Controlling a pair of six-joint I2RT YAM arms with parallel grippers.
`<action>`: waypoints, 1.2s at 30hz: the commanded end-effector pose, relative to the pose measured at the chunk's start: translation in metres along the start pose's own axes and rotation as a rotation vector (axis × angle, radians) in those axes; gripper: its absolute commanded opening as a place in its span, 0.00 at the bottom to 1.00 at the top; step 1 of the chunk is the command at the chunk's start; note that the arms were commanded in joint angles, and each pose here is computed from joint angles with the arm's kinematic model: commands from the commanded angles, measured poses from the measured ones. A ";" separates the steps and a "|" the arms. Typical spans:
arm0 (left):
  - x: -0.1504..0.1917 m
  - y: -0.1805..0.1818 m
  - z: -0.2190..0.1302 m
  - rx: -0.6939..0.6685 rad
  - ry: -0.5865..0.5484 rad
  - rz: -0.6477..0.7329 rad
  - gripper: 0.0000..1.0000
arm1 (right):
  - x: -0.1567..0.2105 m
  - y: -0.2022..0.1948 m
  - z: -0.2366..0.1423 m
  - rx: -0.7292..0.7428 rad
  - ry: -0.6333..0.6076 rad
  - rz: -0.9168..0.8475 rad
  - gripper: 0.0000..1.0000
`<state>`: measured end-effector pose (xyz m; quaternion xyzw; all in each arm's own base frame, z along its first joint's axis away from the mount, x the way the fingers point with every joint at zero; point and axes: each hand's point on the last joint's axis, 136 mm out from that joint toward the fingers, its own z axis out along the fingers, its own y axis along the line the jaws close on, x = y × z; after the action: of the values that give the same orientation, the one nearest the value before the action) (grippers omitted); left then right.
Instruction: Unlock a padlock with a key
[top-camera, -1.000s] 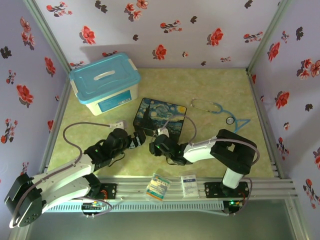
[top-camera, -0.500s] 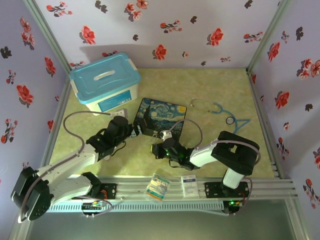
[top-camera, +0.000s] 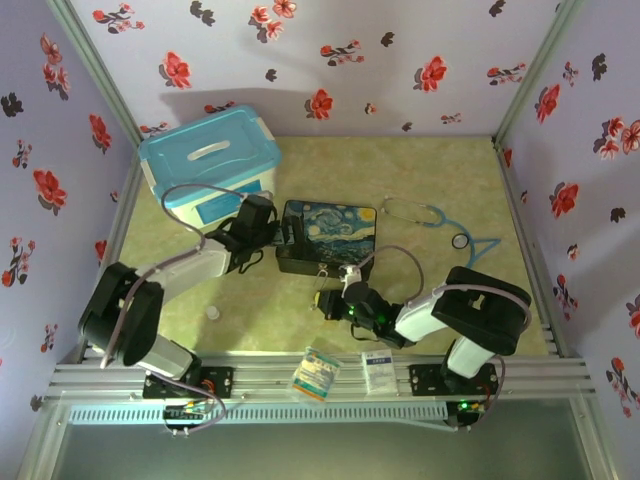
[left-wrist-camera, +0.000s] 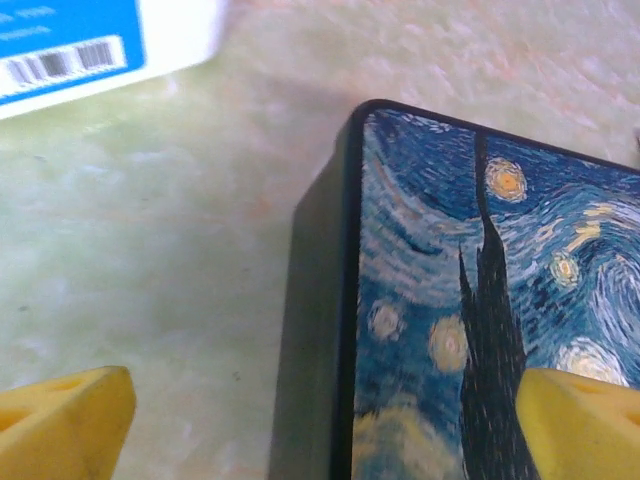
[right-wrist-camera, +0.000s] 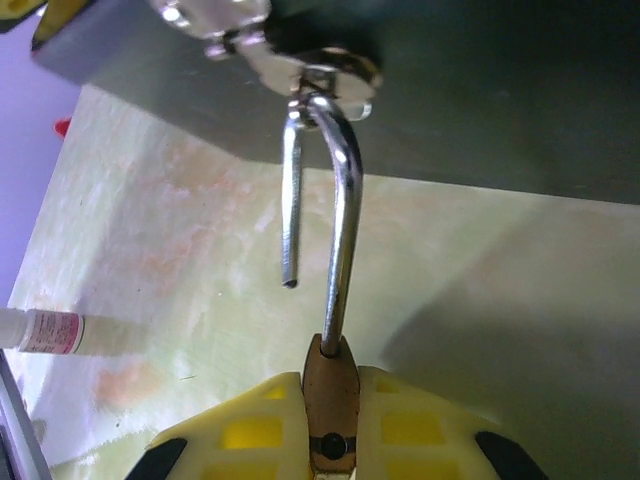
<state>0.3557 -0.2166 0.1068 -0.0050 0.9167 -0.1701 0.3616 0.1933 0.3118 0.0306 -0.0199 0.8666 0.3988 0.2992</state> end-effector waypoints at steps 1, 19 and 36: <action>0.011 -0.010 0.008 0.049 0.026 0.054 0.91 | -0.003 -0.013 0.000 0.026 -0.047 0.092 0.04; 0.079 0.036 0.028 -0.046 0.131 0.048 0.41 | -0.050 -0.009 0.007 0.021 -0.369 0.241 0.00; 0.079 0.047 0.033 -0.074 0.126 0.030 0.32 | -0.077 -0.020 -0.017 0.016 -0.531 0.273 0.00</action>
<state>0.3629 -0.2338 0.0968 0.0074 0.8800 -0.2299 0.4154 0.2351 0.2928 0.0454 0.1504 0.8062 0.4152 0.3937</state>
